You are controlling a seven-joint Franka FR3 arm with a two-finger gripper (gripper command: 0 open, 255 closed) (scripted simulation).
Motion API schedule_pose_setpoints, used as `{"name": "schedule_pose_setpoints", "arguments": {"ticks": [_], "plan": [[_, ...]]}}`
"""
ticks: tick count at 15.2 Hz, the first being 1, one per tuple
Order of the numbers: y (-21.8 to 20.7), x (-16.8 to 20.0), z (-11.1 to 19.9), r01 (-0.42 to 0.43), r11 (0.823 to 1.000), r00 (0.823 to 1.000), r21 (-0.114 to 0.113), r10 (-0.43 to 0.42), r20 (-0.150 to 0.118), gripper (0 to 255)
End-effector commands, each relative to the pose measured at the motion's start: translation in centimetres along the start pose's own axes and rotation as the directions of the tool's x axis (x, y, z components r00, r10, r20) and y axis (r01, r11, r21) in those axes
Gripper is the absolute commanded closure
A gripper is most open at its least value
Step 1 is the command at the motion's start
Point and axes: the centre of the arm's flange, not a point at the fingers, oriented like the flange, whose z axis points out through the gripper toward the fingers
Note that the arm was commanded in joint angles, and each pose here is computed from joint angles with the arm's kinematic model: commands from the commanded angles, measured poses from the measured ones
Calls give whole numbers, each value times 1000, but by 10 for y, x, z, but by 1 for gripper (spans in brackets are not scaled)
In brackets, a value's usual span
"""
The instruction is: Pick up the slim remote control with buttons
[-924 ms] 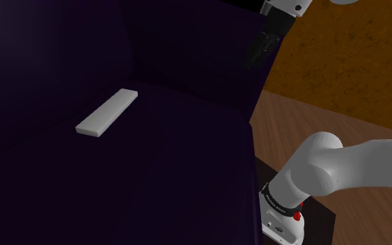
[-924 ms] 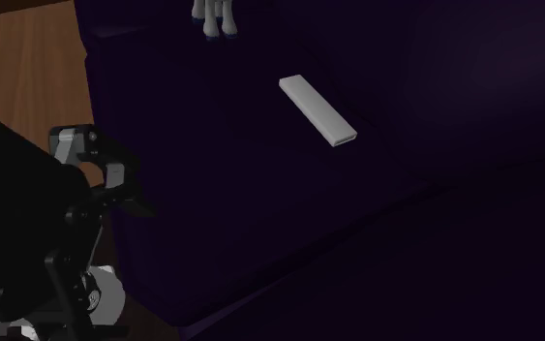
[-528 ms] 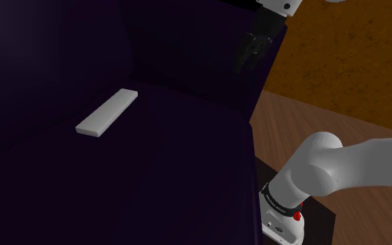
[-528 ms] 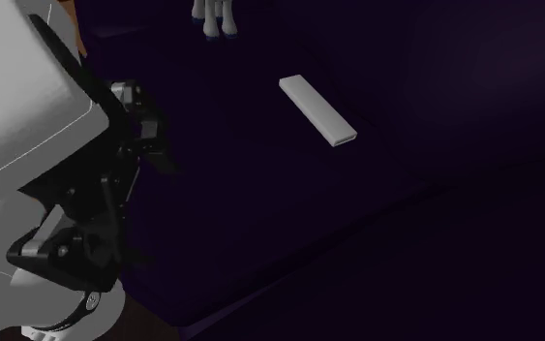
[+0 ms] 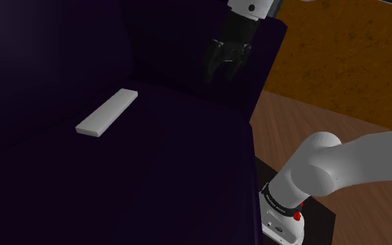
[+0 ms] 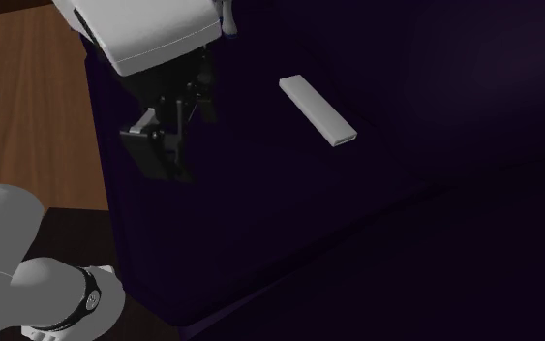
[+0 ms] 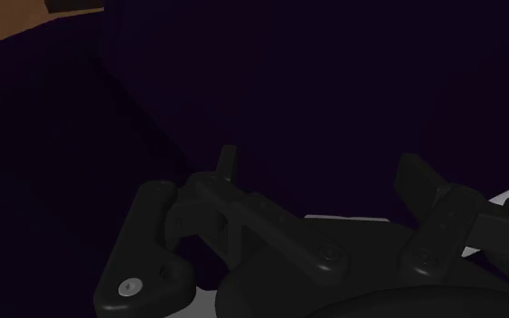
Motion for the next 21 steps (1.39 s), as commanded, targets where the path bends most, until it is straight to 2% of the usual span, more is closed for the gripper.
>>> {"name": "schedule_pose_setpoints", "arguments": {"ticks": [1,11,21], "plan": [[-30,0,6,-32,999,999,-10,32,10,0],[-164,26,41,-177,982,982,-68,180,52,0],[-290,69,84,-314,940,942,-130,326,84,0]]}}
